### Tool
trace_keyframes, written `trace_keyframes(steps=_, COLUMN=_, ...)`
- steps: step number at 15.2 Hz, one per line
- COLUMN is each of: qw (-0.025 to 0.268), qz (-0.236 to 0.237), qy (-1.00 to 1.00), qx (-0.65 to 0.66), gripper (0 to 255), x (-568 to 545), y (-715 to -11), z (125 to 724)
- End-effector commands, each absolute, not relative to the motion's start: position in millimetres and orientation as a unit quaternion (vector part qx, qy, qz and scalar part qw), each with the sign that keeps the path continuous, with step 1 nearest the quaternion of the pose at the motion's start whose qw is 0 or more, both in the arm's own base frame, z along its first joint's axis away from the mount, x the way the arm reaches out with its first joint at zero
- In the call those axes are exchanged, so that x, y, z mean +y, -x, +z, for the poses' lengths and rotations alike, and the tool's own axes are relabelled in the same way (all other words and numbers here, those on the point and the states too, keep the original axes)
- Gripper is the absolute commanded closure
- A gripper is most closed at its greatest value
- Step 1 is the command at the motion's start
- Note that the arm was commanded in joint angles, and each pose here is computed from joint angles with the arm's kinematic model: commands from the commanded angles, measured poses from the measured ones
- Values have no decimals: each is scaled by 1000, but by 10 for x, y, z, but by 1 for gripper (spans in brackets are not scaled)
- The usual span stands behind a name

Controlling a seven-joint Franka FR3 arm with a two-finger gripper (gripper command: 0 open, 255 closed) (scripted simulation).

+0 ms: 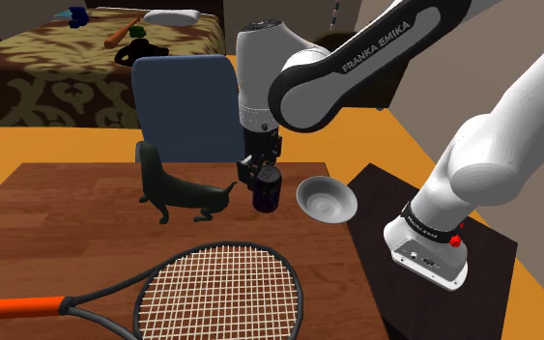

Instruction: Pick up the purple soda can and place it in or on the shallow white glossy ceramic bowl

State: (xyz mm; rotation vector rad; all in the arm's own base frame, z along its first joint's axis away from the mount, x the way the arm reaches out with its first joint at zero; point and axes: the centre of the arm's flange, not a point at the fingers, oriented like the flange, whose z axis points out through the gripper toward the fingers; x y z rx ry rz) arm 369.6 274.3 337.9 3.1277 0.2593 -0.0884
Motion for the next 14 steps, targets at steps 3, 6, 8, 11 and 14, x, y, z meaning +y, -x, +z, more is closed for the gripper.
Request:
trace_keyframes(steps=3, qw=1, qz=-28, qy=-996, qx=83, gripper=255, x=2748, y=-3693, z=3590)
trace_keyframes(steps=6, qw=1, qz=-28, qy=-996, qx=83, gripper=255, x=2748, y=-3693, z=3748)
trace_keyframes(steps=8, qw=1, qz=-28, qy=-996, qx=83, gripper=255, x=2748, y=-3693, z=3854)
trace_keyframes(steps=11, qw=1, qz=-28, qy=-996, qx=83, gripper=255, x=2748, y=-3693, z=4012)
trace_keyframes(steps=14, qw=1, qz=-28, qy=-996, qx=83, gripper=255, x=2748, y=-3693, z=4171)
